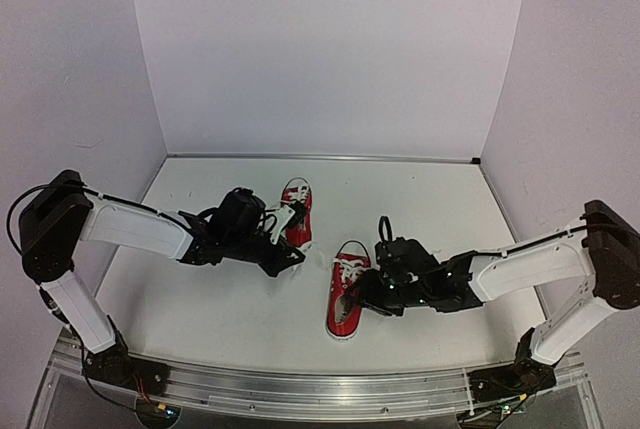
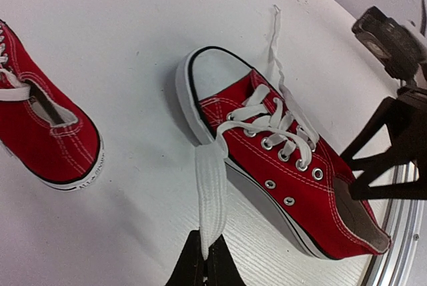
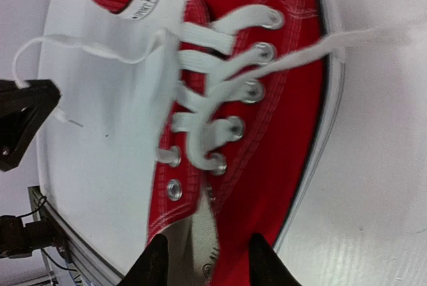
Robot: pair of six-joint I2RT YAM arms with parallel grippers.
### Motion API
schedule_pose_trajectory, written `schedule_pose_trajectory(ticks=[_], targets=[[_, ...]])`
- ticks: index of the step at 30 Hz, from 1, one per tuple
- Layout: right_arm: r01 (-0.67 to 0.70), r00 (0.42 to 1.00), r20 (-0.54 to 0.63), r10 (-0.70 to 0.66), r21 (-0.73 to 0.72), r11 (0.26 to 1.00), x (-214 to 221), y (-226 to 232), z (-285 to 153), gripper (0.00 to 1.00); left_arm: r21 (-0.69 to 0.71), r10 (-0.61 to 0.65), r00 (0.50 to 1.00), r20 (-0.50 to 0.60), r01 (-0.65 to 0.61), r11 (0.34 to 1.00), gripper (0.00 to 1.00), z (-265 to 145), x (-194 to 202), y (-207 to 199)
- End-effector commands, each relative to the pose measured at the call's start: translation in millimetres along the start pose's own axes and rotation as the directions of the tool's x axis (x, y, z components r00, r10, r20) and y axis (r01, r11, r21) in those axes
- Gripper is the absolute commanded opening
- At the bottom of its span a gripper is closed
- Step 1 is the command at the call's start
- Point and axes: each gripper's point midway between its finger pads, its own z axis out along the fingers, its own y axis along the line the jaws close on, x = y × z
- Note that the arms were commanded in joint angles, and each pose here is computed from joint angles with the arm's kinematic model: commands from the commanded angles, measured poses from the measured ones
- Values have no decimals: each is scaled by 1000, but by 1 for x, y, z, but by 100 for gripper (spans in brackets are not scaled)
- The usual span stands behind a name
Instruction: Tie the shoes
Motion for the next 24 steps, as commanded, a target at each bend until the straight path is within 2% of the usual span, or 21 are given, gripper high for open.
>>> schedule_pose_trajectory(ticks=[1,5,8,13,17,24], targets=[[-12,1000,13,14,-179,984,-11,63,-26,49,-4,-15,998,57,15,1000,0,-16,-19,5],[59,994,97,-47,-128,990,-31,61,-57,74,2,-19,998,64,19,1000,0,-20,-21,7],[71,980,184,-71,9,997,-55,30,-75,80,3,-18,998,67,17,1000,0,-20,-23,7],[-39,957,288,-9,160,986,-105,-42,-87,80,17,-20,997,76,19,1000,0,-17,-27,5],[-65,930,365,-45,285,956,-141,-78,-91,78,25,-28,997,76,26,999,0,-12,-29,5],[-92,935,344,-81,458,884,-166,-127,-72,75,33,-42,995,91,39,999,0,-8,-32,5]])
